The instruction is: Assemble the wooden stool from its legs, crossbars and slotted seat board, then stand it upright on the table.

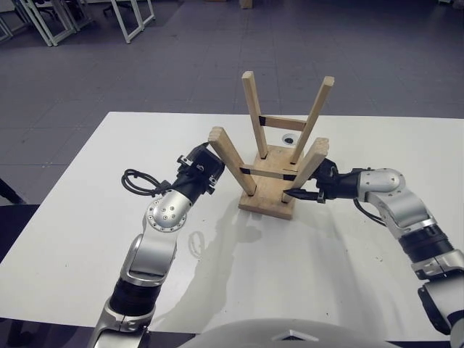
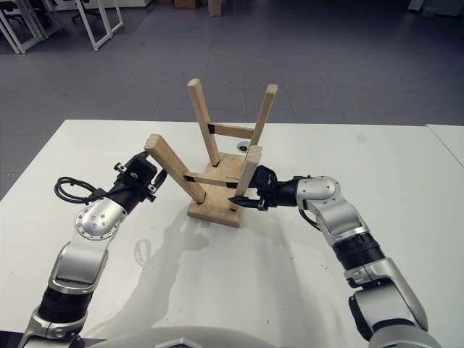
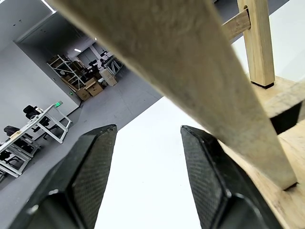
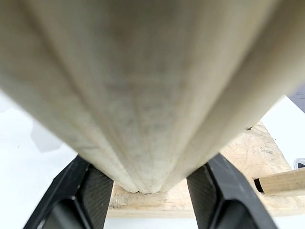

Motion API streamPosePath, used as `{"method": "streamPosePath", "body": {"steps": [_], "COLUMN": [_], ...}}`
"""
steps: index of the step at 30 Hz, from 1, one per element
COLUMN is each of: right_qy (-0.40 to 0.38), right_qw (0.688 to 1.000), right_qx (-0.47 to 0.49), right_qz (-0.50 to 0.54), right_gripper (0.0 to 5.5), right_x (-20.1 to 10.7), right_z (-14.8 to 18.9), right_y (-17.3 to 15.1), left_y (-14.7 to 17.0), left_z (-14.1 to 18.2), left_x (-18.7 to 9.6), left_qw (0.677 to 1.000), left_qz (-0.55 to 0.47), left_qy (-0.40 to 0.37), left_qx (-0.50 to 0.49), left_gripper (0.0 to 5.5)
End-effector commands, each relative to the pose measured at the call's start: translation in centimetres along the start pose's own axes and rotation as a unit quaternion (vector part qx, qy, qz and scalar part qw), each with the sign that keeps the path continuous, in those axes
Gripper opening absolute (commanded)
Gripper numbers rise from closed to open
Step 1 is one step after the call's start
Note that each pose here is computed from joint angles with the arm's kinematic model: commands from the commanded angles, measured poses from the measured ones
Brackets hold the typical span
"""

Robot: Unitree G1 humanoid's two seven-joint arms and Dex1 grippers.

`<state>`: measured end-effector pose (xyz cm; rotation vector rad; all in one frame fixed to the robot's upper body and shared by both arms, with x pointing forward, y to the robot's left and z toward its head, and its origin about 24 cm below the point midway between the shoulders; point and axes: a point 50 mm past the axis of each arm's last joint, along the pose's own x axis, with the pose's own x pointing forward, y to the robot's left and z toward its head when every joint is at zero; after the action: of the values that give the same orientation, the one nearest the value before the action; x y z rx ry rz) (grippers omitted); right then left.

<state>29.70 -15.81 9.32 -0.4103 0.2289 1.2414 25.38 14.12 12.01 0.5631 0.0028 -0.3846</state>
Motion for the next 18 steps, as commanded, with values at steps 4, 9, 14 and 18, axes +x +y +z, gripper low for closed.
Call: {"method": "streamPosePath", "body": {"steps": [4, 9, 14, 18], "right_qy": [0.204, 0.201, 0.153, 0.079], "right_qw": [0.978, 0.979, 0.986, 0.994], "right_qx": [0.047, 0.025, 0.037, 0.016], "right_qz": [-0.014, -0.04, -0.054, -0.067], "right_gripper": [2.02, 2.02, 2.02, 2.02], "right_x": [-1.6, -1.8, -1.6, -1.5], "right_z": [-7.3, -8.0, -6.4, -2.7], "right_y": [1.9, 2.3, 1.5, 0.1], "left_y": [1.7, 2.6, 2.6, 2.3], "left_z": [-4.3, -5.9, -5.6, -5.5], "left_x": [-3.2, -4.1, -4.0, -3.8], "left_qw": [0.992, 0.985, 0.986, 0.986], "left_qz": [0.031, 0.063, 0.069, 0.064], "left_qy": [0.124, 0.157, 0.145, 0.139], "left_qx": [-0.015, -0.027, -0.054, -0.067], "left_gripper": [2.49, 2.49, 2.49, 2.49]}}
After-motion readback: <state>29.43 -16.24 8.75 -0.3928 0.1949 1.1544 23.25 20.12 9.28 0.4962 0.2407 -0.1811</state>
